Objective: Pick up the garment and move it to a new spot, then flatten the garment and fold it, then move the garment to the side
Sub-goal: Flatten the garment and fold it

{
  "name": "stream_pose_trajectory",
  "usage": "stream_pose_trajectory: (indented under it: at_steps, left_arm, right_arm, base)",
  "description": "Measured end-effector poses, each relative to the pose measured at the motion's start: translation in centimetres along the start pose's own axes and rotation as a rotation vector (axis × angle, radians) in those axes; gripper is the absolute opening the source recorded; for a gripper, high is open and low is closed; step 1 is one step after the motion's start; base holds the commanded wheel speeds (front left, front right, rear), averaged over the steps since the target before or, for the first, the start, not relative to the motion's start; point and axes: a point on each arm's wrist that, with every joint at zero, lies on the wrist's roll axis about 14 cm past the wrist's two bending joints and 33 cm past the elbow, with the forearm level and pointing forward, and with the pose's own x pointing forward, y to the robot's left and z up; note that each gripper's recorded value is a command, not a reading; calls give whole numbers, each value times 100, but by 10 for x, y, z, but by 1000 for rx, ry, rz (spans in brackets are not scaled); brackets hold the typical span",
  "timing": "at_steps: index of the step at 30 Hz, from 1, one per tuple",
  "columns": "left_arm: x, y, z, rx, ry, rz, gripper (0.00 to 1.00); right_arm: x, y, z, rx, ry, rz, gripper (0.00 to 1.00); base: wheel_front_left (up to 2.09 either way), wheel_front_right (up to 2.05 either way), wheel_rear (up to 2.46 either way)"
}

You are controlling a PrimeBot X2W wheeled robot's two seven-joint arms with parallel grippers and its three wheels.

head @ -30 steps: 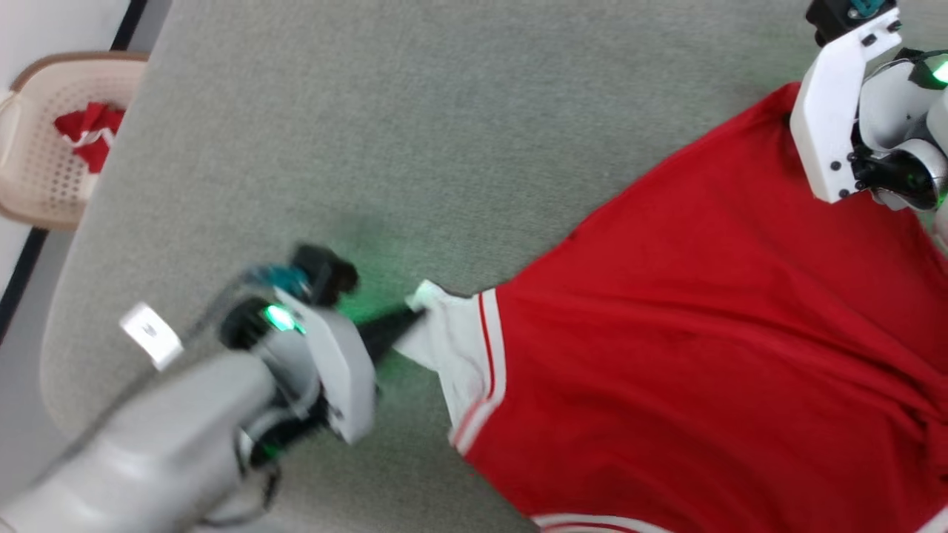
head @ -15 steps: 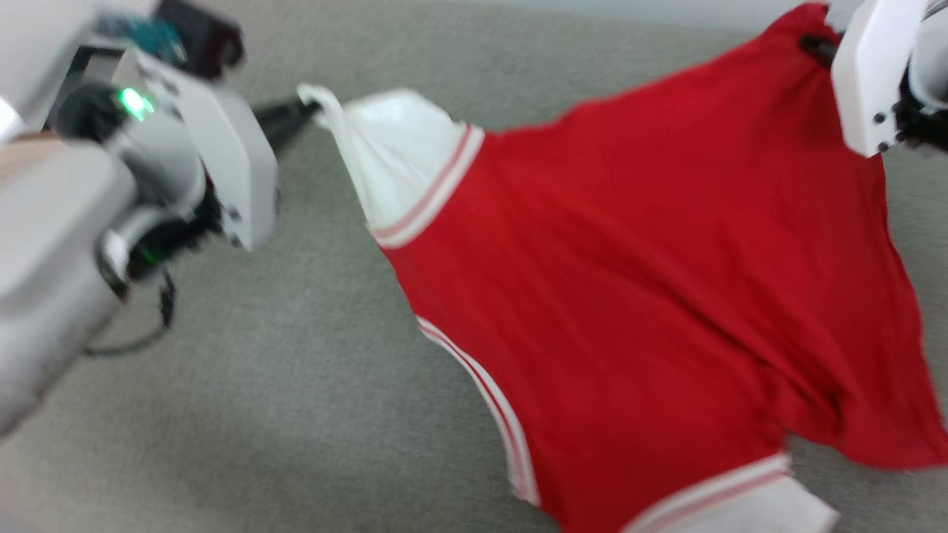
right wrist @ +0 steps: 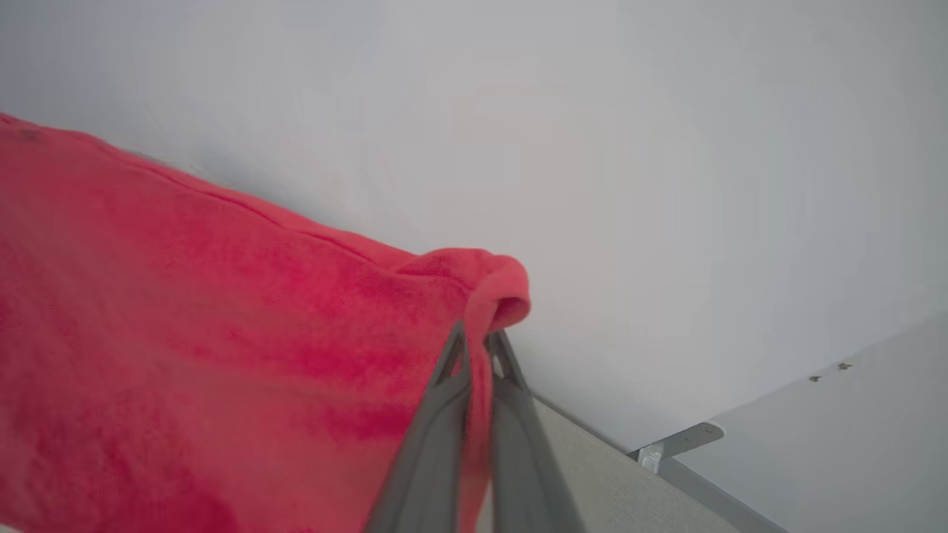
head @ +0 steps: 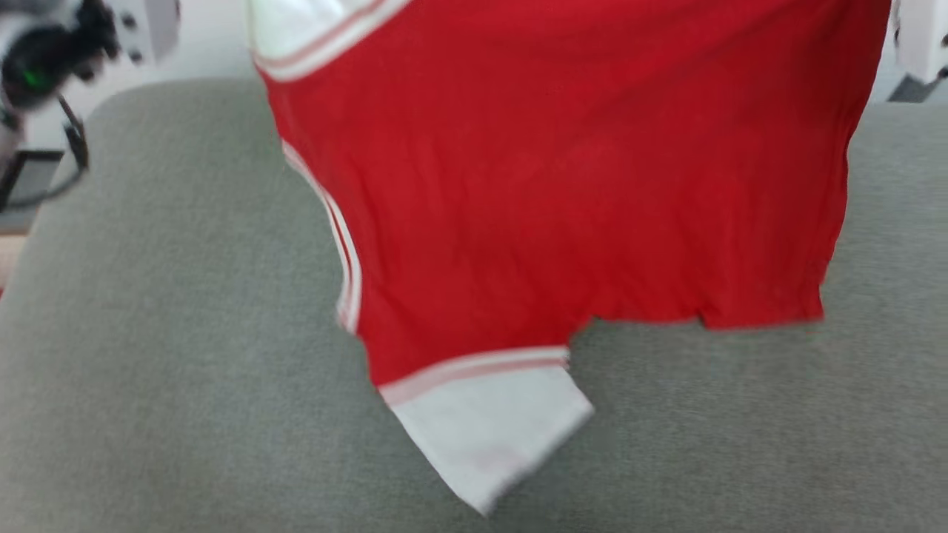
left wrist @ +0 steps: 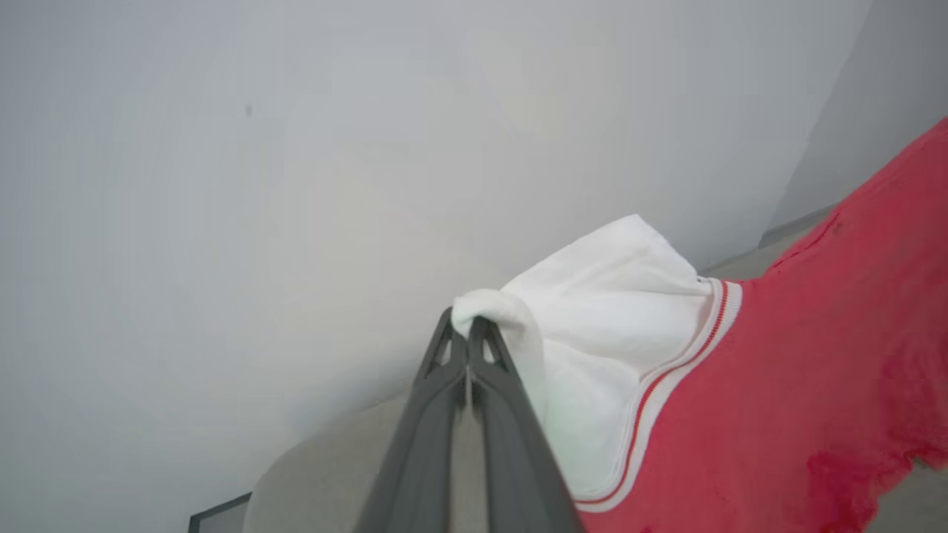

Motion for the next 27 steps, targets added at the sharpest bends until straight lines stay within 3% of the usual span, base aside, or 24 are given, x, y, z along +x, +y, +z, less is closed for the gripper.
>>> stream_pose_trajectory:
  at_steps: [9, 20, 27]
  left_arm:
    - [9, -6, 71, 65, -152, 5, 0]
    - [73, -9, 96, 104, -337, 34, 0]
    - [109, -2, 113, 145, -499, 100, 0]
  right_arm:
    - [-32, -32, 32, -7, -102, -101, 0]
    - [29, -55, 25, 13, -231, -188, 0]
    - [64, -74, 33, -33, -415, -264, 0]
  base:
    - [0, 0, 0]
    - [0, 0, 0]
    - [0, 0, 0]
